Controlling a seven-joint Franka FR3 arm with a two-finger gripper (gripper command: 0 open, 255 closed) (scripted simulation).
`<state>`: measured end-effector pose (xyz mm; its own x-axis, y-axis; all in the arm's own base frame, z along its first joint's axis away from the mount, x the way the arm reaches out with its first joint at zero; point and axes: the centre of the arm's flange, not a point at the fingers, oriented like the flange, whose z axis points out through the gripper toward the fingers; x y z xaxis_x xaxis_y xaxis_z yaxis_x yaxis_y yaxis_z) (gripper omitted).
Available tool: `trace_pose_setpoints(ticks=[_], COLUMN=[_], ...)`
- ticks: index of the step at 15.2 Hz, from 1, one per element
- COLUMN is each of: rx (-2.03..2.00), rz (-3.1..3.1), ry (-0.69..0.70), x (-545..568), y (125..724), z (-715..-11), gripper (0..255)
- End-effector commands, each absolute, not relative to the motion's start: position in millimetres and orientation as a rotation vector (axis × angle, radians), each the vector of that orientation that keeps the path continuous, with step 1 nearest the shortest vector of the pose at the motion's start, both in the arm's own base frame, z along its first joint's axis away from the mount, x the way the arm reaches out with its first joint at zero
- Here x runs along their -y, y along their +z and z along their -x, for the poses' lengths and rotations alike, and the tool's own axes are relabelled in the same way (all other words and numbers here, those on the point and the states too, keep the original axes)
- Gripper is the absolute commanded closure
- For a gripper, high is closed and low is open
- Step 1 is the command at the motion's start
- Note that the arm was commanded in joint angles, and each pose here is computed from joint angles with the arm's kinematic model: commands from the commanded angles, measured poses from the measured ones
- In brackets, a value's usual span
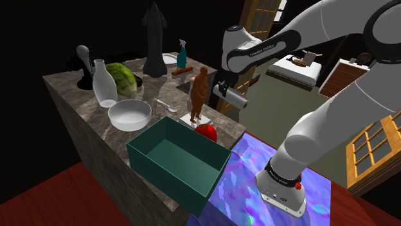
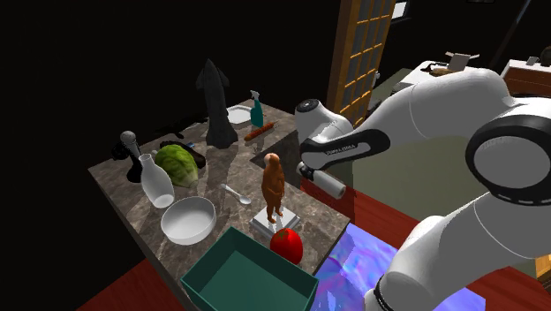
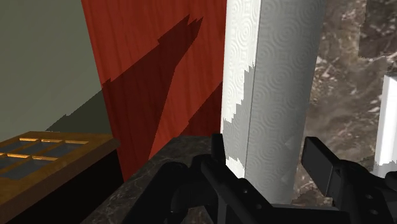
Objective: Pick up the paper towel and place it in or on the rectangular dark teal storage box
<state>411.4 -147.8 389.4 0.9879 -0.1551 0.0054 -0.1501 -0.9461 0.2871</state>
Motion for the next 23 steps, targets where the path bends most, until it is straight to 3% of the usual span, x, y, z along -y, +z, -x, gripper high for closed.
trace_pose_setpoints(ticks=[1,17,23], rx=[0.223,0.223,0.223], rz=[-2.842,-2.842,-2.842], ry=[-0.025,-0.025,-0.025], x=[148,148,70], y=[401,482,487], z=[-413,-413,-403], gripper=[255,255,255])
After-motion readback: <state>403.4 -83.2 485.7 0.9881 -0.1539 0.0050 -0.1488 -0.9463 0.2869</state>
